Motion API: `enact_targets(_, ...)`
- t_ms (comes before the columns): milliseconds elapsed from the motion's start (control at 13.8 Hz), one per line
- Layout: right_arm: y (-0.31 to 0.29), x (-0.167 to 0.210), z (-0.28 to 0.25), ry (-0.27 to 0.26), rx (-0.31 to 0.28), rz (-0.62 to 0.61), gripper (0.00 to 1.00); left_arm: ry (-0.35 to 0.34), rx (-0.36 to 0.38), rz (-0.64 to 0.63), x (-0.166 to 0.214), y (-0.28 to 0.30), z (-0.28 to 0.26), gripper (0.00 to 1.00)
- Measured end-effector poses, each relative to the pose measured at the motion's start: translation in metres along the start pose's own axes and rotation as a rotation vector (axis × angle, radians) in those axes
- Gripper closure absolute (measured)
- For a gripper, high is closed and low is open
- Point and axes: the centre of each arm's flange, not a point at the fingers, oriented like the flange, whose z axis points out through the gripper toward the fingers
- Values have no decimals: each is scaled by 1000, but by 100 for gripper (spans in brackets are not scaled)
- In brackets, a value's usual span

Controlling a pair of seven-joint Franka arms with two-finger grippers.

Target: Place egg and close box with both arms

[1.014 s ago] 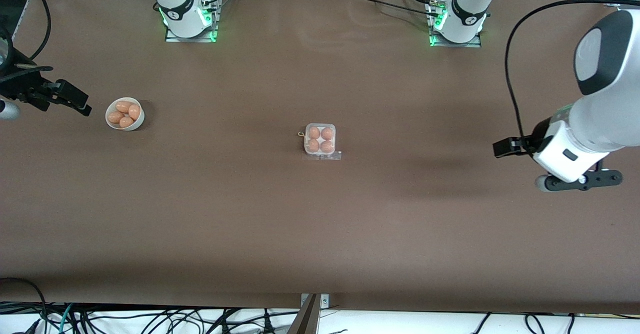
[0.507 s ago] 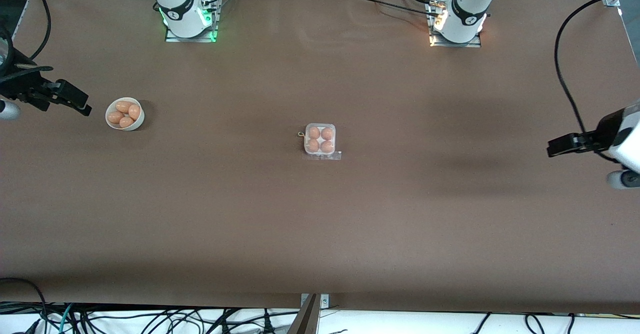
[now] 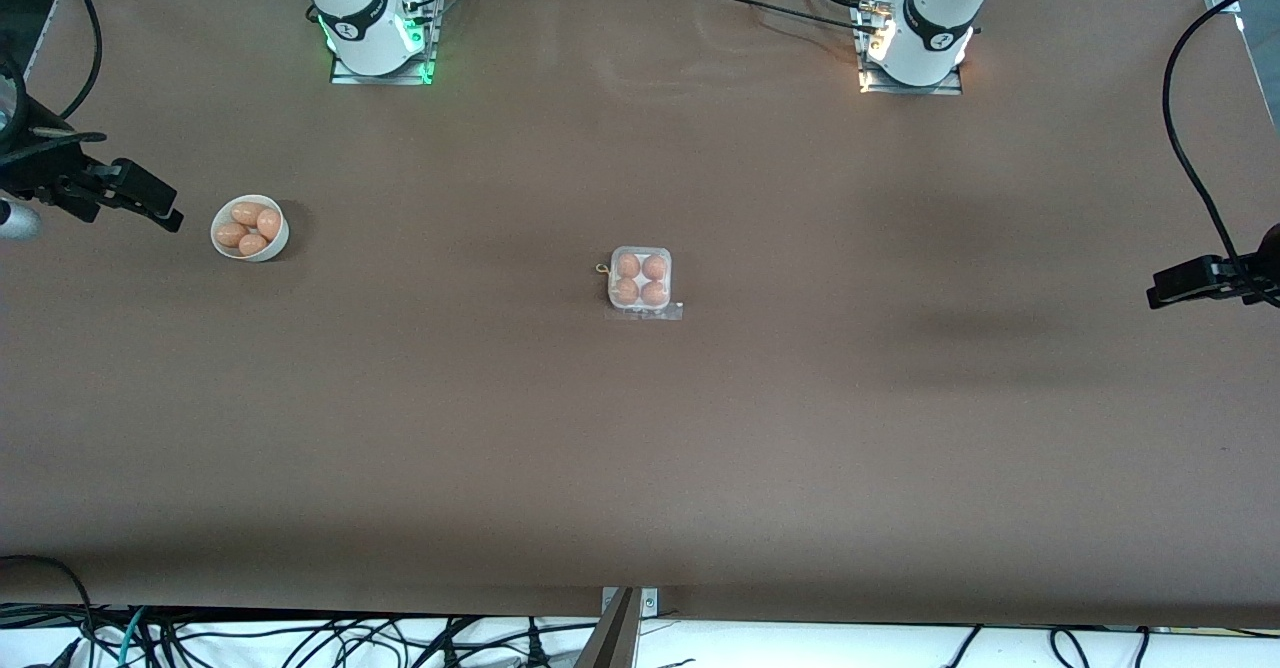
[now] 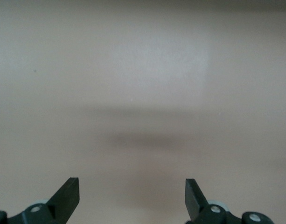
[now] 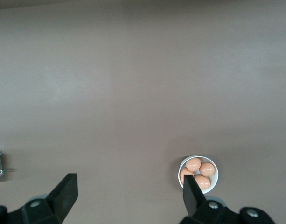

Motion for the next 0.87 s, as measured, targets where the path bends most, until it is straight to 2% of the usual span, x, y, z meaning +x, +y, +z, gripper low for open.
enact_targets(290,0,0,0,0,0,0,0,-5,-9,-1,-11,-4,6,0)
enact_targets(435,0,0,0,0,0,0,0,15,-19,16,-12,3,11,0)
enact_targets(580,0,0,0,0,0,0,0,53,-56,27,-17,12,19,0)
enact_targets(870,0,0,0,0,0,0,0,48,-92,61,-45,31,20,0)
